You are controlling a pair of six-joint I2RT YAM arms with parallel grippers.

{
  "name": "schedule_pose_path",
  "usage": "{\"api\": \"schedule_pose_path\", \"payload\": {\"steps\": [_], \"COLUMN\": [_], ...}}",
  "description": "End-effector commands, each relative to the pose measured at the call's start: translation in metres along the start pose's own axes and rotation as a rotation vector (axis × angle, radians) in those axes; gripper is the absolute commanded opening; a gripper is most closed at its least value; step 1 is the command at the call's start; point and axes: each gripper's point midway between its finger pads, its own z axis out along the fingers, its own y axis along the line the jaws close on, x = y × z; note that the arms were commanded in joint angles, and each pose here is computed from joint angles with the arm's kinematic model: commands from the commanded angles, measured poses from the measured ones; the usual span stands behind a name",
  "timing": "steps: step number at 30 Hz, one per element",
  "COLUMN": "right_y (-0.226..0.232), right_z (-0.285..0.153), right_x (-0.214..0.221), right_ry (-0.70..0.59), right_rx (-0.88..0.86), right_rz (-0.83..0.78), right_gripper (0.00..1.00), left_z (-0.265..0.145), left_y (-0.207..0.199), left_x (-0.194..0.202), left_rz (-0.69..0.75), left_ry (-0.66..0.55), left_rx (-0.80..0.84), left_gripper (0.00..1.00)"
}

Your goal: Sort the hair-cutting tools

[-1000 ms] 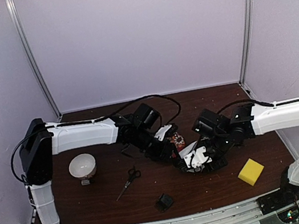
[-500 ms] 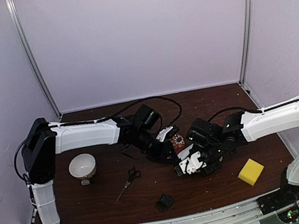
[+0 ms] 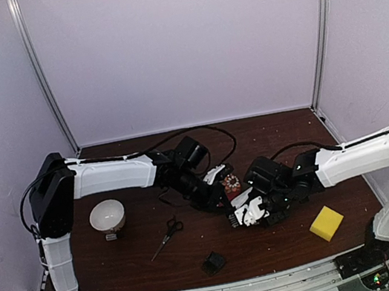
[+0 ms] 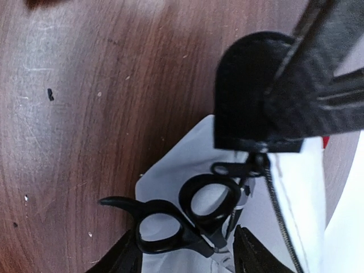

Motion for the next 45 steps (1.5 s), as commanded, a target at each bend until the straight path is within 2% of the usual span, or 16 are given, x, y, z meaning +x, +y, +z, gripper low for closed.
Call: {"api": "schedule_pose_path", "payload": {"steps": [1, 5, 9, 13, 16, 19, 33, 40, 42, 44, 45], "right_y": [-0.023, -0.027, -0.023, -0.017, -0.013, -0.016, -0.048, -0.048, -0.043, -0.041, -0.041], "right_z": [-0.025, -0.034, -0.029, -0.02, -0.017, -0.017, -0.03, -0.016, -0.017, -0.02, -0.022], "right_x": [-0.01, -0.013, -0.012, -0.011, -0.011, -0.009, 0.006, -0.001, -0.003, -0.002, 0.0], "right_ry": [-0.067, -0.091, -0.077, -0.065, -0.064, -0.052, 0.054, 0.083, 0.072, 0.072, 0.074], "right_rx": [0.113, 0.128, 0.105, 0.077, 0.06, 0.073, 0.185, 0.127, 0.091, 0.083, 0.086], "right_rz": [0.055, 0.067, 0.068, 0.07, 0.068, 0.068, 0.071, 0.046, 0.024, 0.01, 0.007], "right_gripper": [0.54, 0.46, 0.31, 0.26, 0.15, 0.0, 0.0, 0.0, 0.05, 0.15, 0.23], "left_z": [0.003, 0.003, 0.002, 0.002, 0.001, 0.001, -0.016, -0.032, -0.034, -0.036, -0.038], "left_y": [0.004, 0.003, 0.002, 0.002, 0.001, 0.0, -0.021, -0.042, -0.045, -0.046, -0.048], "left_x": [-0.003, -0.003, -0.004, -0.005, -0.005, -0.005, 0.0, -0.009, -0.012, -0.015, -0.015], "left_rz": [0.016, 0.018, 0.02, 0.022, 0.023, 0.021, 0.011, 0.049, 0.052, 0.05, 0.052], "left_ry": [-0.007, -0.005, -0.006, -0.006, -0.005, -0.004, 0.022, -0.007, -0.016, -0.024, -0.028], "left_rx": [0.019, 0.021, 0.023, 0.022, 0.021, 0.024, 0.067, 0.108, 0.109, 0.106, 0.108], "left_gripper": [0.0, 0.0, 0.0, 0.0, 0.0, 0.0, 0.0, 0.0, 0.0, 0.0, 0.0]}}
